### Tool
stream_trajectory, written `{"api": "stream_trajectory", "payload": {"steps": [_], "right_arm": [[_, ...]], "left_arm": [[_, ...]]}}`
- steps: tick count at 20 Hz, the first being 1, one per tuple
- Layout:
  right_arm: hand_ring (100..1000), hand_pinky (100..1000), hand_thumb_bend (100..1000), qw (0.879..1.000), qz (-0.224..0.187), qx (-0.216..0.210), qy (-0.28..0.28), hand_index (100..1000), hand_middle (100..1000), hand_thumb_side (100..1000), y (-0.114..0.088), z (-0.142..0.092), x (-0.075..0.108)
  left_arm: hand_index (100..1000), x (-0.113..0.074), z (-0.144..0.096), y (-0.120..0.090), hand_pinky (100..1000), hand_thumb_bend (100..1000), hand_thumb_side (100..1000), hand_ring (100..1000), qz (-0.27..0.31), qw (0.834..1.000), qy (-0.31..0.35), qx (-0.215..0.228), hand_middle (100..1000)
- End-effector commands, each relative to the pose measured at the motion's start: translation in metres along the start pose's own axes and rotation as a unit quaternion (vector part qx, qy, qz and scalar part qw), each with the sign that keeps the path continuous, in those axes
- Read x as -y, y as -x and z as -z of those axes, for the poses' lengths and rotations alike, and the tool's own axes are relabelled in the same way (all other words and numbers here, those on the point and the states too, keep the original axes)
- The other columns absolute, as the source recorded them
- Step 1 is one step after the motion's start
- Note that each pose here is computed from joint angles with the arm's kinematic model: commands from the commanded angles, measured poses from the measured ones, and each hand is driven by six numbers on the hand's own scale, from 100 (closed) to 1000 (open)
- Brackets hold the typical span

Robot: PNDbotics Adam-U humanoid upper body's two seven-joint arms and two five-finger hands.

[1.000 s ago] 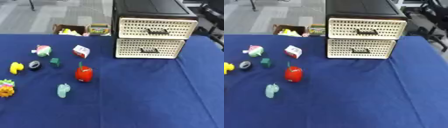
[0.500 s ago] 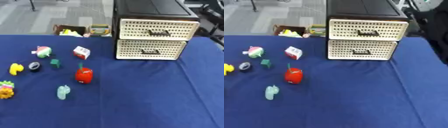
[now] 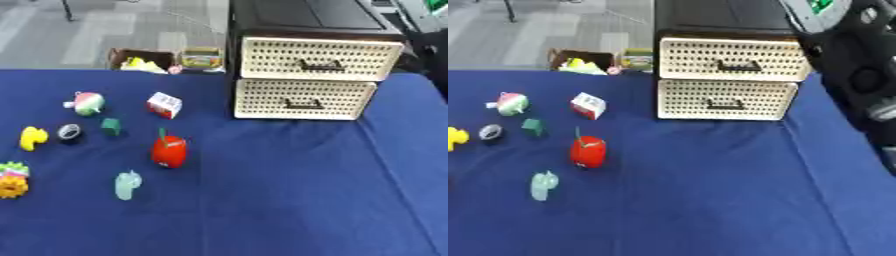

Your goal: Pick up objects from table and place into drawer.

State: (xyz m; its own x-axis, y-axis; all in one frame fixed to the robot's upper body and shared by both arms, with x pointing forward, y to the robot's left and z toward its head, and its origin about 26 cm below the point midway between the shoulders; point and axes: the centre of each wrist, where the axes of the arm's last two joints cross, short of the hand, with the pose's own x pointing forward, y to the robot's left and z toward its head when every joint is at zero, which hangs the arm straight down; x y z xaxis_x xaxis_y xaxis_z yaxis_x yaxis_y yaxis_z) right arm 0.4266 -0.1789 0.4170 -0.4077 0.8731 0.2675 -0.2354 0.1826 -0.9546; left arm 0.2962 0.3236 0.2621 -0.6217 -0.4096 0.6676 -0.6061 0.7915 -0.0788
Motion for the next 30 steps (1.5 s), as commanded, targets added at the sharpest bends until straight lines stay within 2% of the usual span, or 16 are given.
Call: {"api": "stream_trajectory", "payload": {"steps": [1, 11, 16, 23, 30], "right_arm": [[100, 100, 254, 1.000, -0.007, -0.003, 0.007, 839, 100, 1000, -0.006, -0.001, 0.008], [100, 100, 226, 0.999, -0.013, -0.013, -0.028, 846, 100, 1000, 0.006, -0.004, 0.003], [100, 100, 223, 0.999, -0.026, -0.015, -0.040, 846, 100, 1000, 0.013, -0.019, 0.004], [100, 100, 210, 0.998, -0.024, -0.016, -0.049, 851, 100, 1000, 0.027, -0.044, 0.000], [100, 100, 229, 0.997, -0.011, -0.045, -0.060, 852, 100, 972, 0.045, -0.058, -0.009]], "left_arm": [[726, 0.000, 0.005, -0.007, 433, 100, 736, 489, -0.004, 1.000, 0.003, 0.015, 506], [726, -0.001, 0.005, -0.007, 433, 100, 734, 489, -0.002, 1.000, 0.002, 0.015, 506], [726, -0.002, 0.005, -0.007, 433, 100, 734, 488, -0.001, 1.000, 0.001, 0.015, 506], [726, -0.003, 0.005, -0.007, 434, 100, 732, 489, 0.001, 1.000, -0.001, 0.016, 506], [726, -0.003, 0.006, -0.007, 434, 100, 731, 489, 0.001, 1.000, -0.002, 0.018, 507]]}}
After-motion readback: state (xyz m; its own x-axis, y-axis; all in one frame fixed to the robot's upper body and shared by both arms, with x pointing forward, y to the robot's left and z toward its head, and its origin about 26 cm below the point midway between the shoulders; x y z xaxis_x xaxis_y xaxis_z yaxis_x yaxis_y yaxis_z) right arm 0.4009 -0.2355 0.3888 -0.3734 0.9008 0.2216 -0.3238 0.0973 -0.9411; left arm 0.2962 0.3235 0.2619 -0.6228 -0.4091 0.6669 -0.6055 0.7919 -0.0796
